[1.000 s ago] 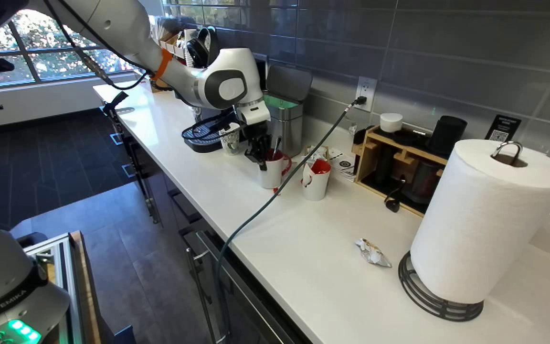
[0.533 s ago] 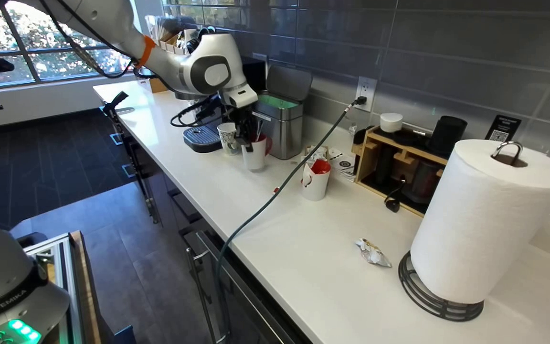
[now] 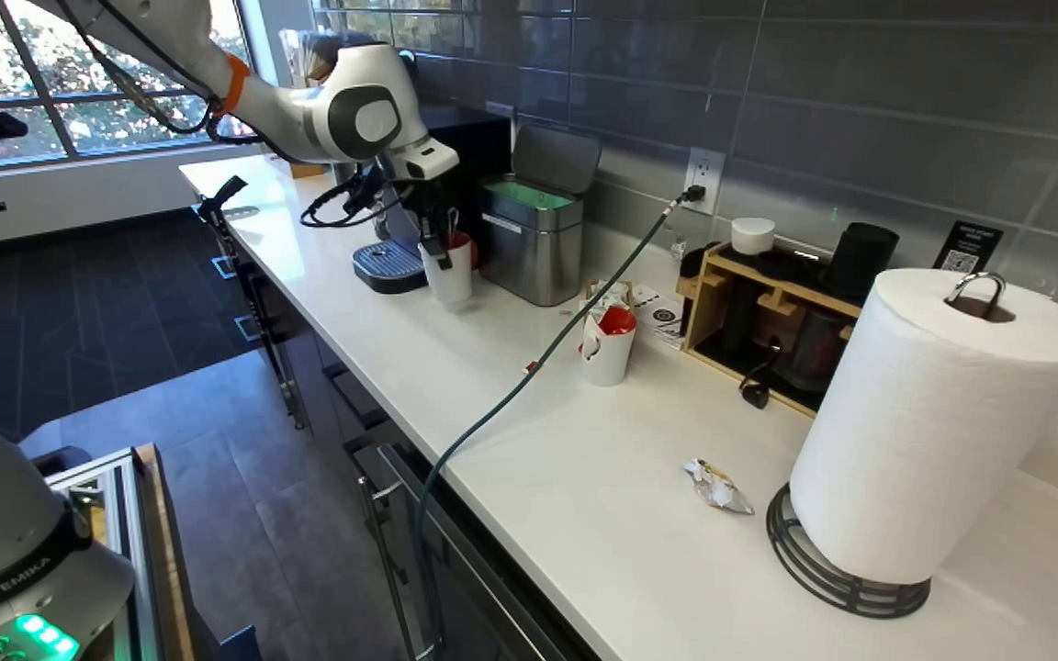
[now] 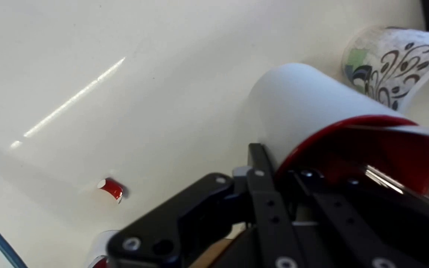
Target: Move the cup and mug to the left and put the broken piece inside the broken mug
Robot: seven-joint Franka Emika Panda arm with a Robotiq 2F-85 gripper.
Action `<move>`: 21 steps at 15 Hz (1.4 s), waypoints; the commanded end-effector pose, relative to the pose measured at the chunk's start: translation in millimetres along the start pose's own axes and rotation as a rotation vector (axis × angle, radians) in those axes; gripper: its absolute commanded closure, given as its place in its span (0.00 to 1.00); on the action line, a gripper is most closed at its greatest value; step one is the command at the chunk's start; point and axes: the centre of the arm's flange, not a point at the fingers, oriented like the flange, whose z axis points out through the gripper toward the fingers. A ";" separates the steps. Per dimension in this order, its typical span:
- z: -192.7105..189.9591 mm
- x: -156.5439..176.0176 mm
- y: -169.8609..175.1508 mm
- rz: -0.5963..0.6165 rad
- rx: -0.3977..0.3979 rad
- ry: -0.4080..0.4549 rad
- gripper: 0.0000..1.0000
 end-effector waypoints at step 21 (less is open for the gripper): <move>52.1 15.8 9.3 0.114 0.024 -0.007 0.97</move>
